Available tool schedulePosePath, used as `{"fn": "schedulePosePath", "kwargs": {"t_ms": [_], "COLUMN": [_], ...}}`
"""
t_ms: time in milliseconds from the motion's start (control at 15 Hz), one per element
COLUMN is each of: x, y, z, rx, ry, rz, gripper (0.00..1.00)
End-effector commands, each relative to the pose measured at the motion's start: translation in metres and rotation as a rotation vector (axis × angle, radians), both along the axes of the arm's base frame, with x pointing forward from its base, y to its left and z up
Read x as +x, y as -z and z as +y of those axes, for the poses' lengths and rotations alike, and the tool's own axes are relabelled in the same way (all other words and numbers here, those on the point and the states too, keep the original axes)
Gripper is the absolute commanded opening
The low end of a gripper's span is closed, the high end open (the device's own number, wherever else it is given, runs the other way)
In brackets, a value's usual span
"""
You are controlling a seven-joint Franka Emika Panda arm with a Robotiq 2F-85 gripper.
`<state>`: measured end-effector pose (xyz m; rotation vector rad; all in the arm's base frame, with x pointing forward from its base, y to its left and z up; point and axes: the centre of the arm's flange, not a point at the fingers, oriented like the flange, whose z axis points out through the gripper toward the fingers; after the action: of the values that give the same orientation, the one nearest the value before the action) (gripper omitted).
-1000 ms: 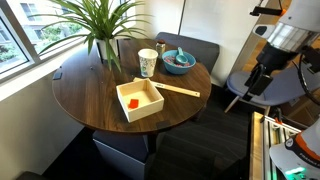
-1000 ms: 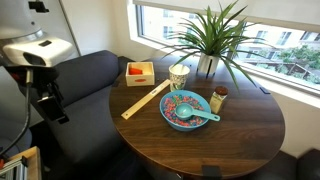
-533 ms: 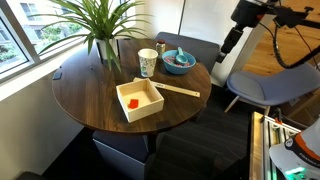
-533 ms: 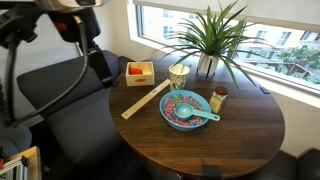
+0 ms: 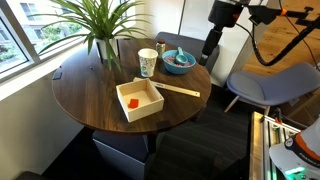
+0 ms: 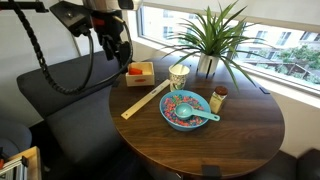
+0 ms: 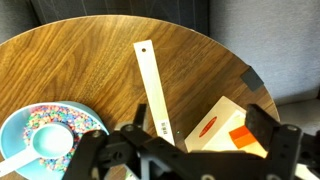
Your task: Move the box to the right.
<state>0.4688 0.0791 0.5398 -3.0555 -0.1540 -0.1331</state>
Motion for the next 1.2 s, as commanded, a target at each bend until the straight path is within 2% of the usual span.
{"fn": "schedulePosePath", "kwargs": {"t_ms": [0, 533, 867, 1000, 1133], "x": [0.004, 0.08, 0.119, 0.131, 0.139], "y": [0.0, 0.04, 0.065, 0.079, 0.091], "z": [0.002, 0.067, 0.072, 0.075, 0.08], "rx": [0.064, 0.034, -0.017, -0.062, -0.107], "ry": [0.109, 0.553, 0.82, 0.906, 0.896], "rz": [0.022, 0.087, 0.126, 0.162, 0.2], "gripper": [1.0, 1.0, 1.0, 1.0, 1.0]}}
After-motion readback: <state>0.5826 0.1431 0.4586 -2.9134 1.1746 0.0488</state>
